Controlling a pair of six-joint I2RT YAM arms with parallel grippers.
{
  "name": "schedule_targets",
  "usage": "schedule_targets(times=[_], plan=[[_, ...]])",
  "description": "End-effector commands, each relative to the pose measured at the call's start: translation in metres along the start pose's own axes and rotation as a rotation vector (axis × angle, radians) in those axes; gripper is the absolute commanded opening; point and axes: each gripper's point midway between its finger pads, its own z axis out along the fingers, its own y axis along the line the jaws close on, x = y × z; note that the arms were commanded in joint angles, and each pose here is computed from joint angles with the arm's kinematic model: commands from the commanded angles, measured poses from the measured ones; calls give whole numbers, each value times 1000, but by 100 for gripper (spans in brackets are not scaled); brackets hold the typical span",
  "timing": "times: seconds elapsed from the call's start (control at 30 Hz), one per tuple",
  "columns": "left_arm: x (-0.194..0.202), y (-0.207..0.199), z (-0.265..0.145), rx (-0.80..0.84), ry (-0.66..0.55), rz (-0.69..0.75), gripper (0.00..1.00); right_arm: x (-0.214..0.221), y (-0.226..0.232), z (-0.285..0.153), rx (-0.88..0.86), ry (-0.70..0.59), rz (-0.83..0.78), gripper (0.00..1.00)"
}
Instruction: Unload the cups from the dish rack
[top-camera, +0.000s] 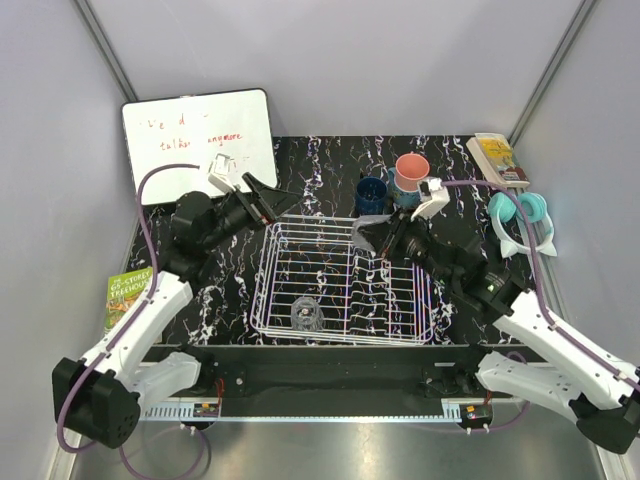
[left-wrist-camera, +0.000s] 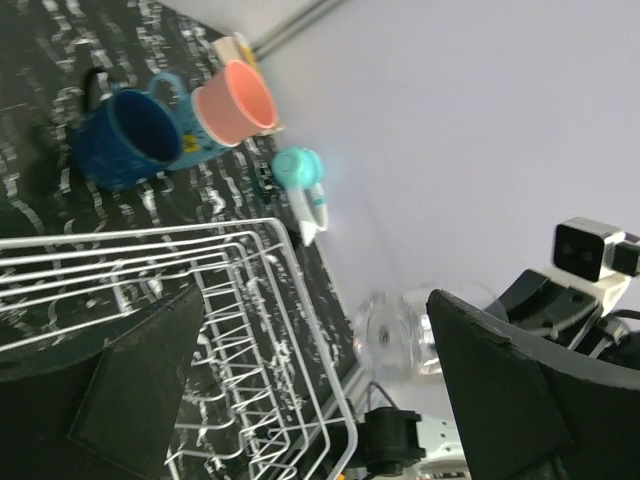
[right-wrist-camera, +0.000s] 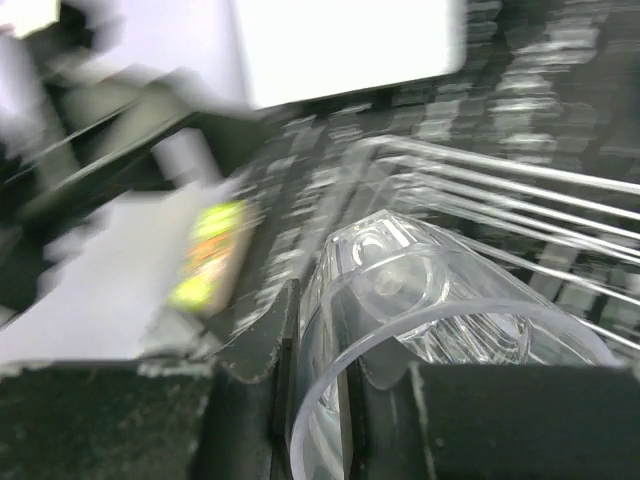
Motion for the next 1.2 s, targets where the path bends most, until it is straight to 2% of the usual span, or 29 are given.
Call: schedule_targets(times=[0.0, 0.07, 0.1, 0.23, 0.4, 0.53, 0.7, 0.87, 1.17], plan=[[-11, 10, -11, -115, -50, 49, 99, -45, -77, -24, 511, -134, -109, 0], [-9, 15, -14, -136, -51, 52, 99, -67, -87, -28, 624, -173, -150, 0], [-7, 17, -16, -146, -50, 51, 99, -68, -95, -31, 672, -151, -164, 0], [-1, 25, -23, -165, -50, 53, 99, -93, -115, -27, 763, -141, -137, 0], [8, 37, -33, -217, -34, 58, 99, -108, -187, -36, 1039, -92, -79, 0], [15, 46, -39, -248, -25, 56, 99, -103, -233, -38, 1141, -37, 48, 0], [27, 56, -43, -269, 8, 43, 99, -83, -268, -25, 1204, 68, 93, 0], [34, 63, -43, -282, 29, 30, 99, -64, -315, -10, 1230, 173, 221, 0], [46, 75, -46, -304, 61, 16, 98, -79, -368, 18, 1290, 201, 207, 0]])
